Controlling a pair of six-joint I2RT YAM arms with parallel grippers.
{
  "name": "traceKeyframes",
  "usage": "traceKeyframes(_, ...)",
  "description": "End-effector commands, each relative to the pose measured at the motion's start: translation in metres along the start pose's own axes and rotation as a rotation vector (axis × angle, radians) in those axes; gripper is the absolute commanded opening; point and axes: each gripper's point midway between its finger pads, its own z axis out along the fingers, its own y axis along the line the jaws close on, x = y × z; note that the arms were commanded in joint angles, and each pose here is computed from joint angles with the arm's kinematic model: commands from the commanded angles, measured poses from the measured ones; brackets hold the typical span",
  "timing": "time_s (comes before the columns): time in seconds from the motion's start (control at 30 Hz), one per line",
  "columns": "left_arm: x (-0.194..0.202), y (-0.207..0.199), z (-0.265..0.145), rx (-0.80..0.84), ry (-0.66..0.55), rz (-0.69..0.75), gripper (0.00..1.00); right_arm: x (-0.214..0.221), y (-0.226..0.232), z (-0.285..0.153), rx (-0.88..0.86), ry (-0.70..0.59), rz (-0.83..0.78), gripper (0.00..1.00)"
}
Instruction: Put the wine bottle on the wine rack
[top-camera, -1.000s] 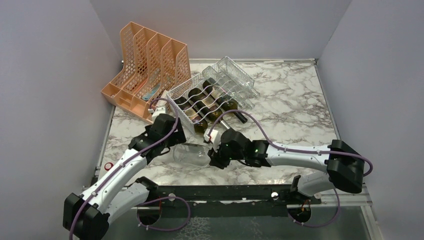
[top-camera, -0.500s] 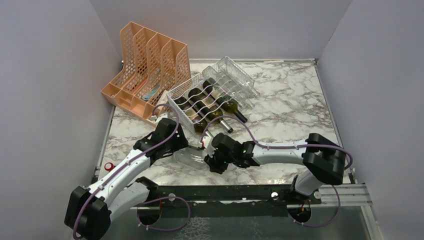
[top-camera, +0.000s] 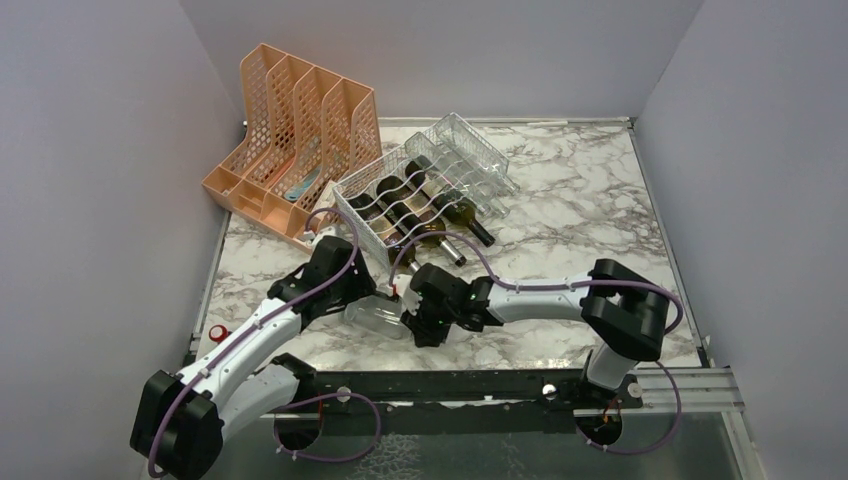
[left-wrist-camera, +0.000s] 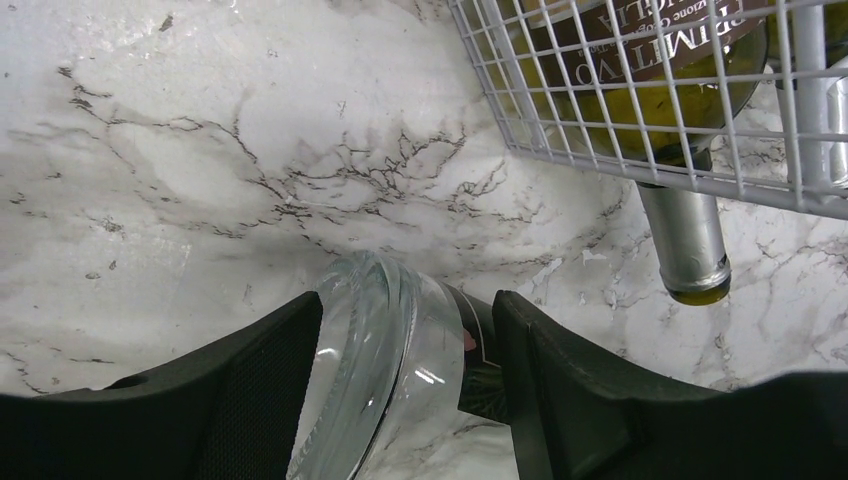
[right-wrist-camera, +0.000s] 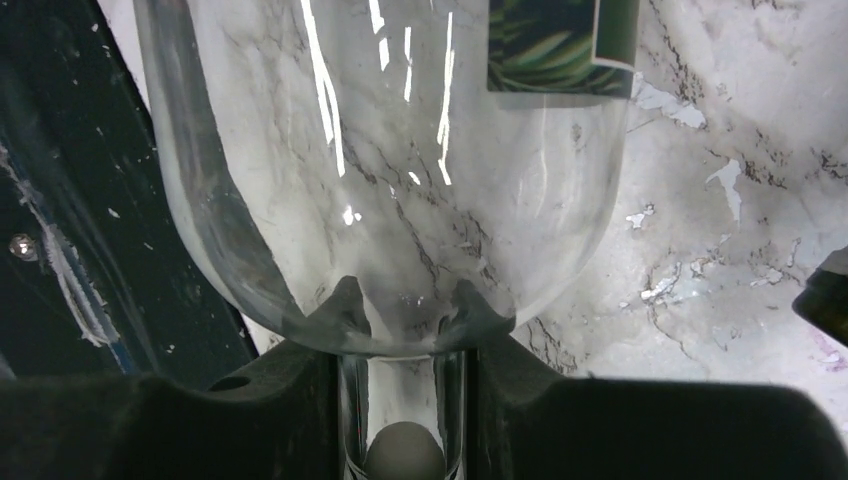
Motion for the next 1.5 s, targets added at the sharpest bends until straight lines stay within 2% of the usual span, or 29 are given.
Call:
traceKeyframes(0.0,0.011,-0.003,-0.001,0.023,0.047,-0.004,0.67,-0.017,-0.002,0.009,0.007,-0.043,-0.009,0.06)
traceKeyframes(0.07,0.006,-0.007,-0.003,0.033,0.031,0.0,0.7,-0.021,-0.003,0.005,0.02,-0.057,-0.01,0.01)
traceKeyframes(0.23,-0.027,-0.014,-0.02,0.018,-0.07,0.005,0.85,-0.029,-0.002,-0.013,0.026,-0.108,-0.049,0.01)
traceKeyframes(0.43,-0.079,-0.016,-0.05,-0.053,-0.24,0.024,0.93,-0.043,0.001,-0.039,0.034,-0.19,-0.075,0.01)
traceKeyframes(0.57,-0.106,-0.016,-0.07,-0.094,-0.333,0.04,0.94,-0.056,0.003,-0.059,0.04,-0.268,-0.079,0.01)
traceKeyframes(0.6,-0.128,-0.017,-0.093,-0.113,-0.414,0.045,0.94,-0.07,0.007,-0.08,0.039,-0.343,-0.088,0.01)
traceKeyframes(0.63,-0.134,-0.018,-0.099,-0.113,-0.437,0.047,0.94,-0.074,0.008,-0.087,0.042,-0.363,-0.09,0.01)
traceKeyframes(0.93,-0.171,-0.022,-0.158,-0.091,-0.613,0.023,0.94,-0.112,0.013,-0.149,0.073,-0.571,-0.091,0.01)
traceKeyframes(1.07,-0.183,-0.022,-0.183,-0.084,-0.68,0.013,0.94,-0.13,0.003,-0.175,0.15,-0.65,-0.06,0.01)
traceKeyframes(1.27,-0.196,-0.022,-0.211,-0.068,-0.752,0.002,0.94,-0.161,-0.03,-0.204,0.348,-0.725,0.058,0.01)
traceKeyframes(1.47,-0.196,-0.024,-0.213,-0.058,-0.752,0.026,0.94,-0.191,-0.068,-0.21,0.471,-0.711,0.165,0.01)
